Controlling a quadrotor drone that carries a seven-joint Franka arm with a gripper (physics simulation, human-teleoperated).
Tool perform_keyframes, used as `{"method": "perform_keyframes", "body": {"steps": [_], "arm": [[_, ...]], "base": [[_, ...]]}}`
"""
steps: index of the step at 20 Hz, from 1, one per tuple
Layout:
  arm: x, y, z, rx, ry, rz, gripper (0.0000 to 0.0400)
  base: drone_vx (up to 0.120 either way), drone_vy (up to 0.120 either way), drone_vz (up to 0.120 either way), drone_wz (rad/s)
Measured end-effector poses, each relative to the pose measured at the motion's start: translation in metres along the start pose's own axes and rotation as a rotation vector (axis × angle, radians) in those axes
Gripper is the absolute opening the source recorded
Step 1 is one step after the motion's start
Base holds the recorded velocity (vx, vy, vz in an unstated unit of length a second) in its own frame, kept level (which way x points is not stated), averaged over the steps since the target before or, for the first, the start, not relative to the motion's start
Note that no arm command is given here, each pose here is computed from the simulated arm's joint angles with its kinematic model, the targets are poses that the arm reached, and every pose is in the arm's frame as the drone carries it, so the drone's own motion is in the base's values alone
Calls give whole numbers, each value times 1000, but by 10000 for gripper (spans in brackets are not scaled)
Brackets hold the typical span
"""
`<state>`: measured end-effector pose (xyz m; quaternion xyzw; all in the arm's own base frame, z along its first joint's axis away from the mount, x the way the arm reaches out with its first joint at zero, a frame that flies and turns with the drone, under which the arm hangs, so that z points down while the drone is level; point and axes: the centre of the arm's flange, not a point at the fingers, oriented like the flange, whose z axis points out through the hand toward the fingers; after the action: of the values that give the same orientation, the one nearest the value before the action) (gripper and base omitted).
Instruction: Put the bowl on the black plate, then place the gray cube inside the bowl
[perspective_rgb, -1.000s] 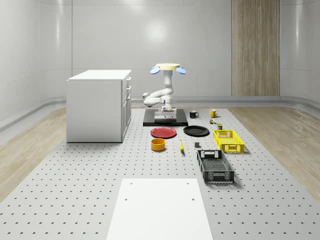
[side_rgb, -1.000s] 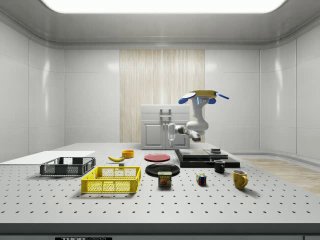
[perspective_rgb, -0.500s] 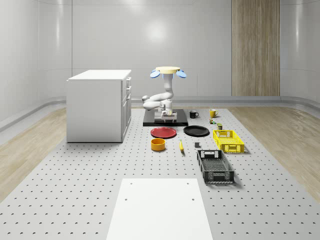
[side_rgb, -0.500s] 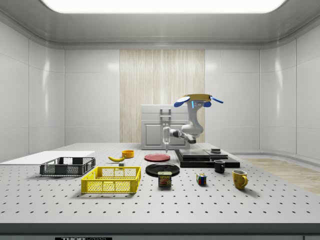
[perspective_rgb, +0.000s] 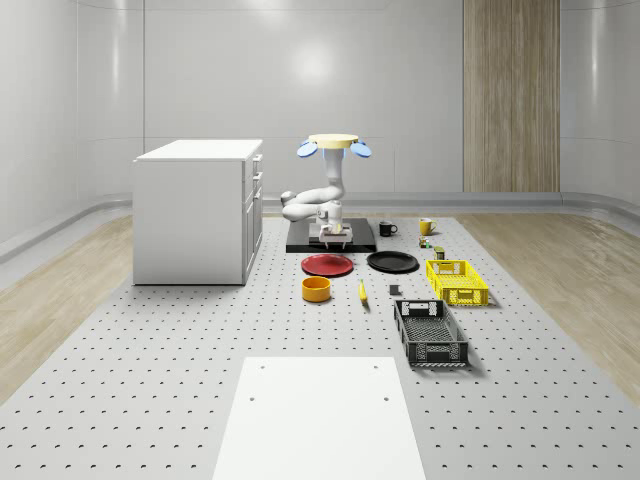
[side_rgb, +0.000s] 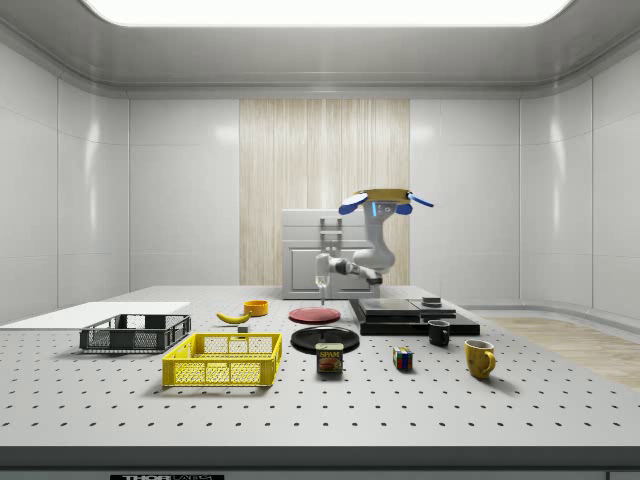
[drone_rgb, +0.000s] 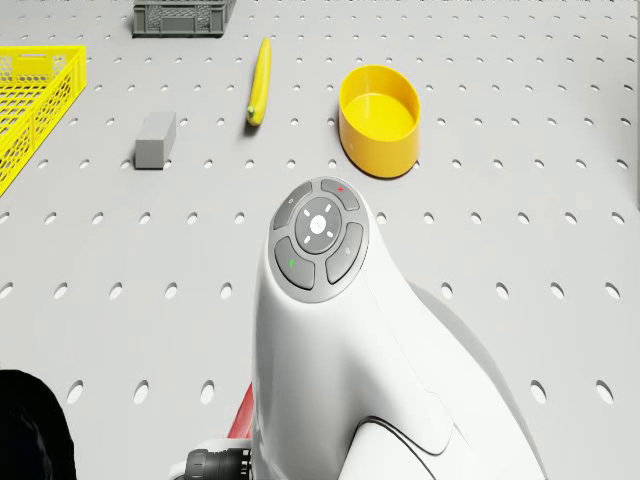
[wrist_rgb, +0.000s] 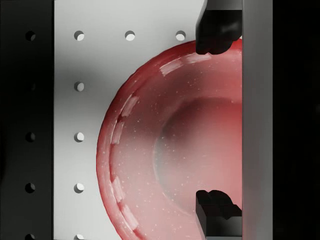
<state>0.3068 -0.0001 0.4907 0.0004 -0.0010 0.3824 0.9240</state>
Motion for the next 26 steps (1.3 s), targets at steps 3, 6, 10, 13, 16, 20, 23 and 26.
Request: {"method": "perform_keyframes", "body": {"steps": [3, 6, 10, 13, 16, 20, 23, 26], "arm": [[0, 0, 0, 0, 0, 0, 400], [0, 0, 0, 0, 0, 0, 400], [0, 0, 0, 0, 0, 0, 400], [0, 0, 0, 0, 0, 0, 400], [0, 0, 0, 0, 0, 0, 400], [0, 0, 0, 0, 0, 0, 400], [0, 0, 0, 0, 0, 0, 400], [0, 0, 0, 0, 0, 0, 400]], "base": [[120, 0, 0, 0], [120, 0, 0, 0], [120, 0, 0, 0], [120, 0, 0, 0], [120, 0, 0, 0], [120, 0, 0, 0], [120, 0, 0, 0], [120, 0, 0, 0]]}}
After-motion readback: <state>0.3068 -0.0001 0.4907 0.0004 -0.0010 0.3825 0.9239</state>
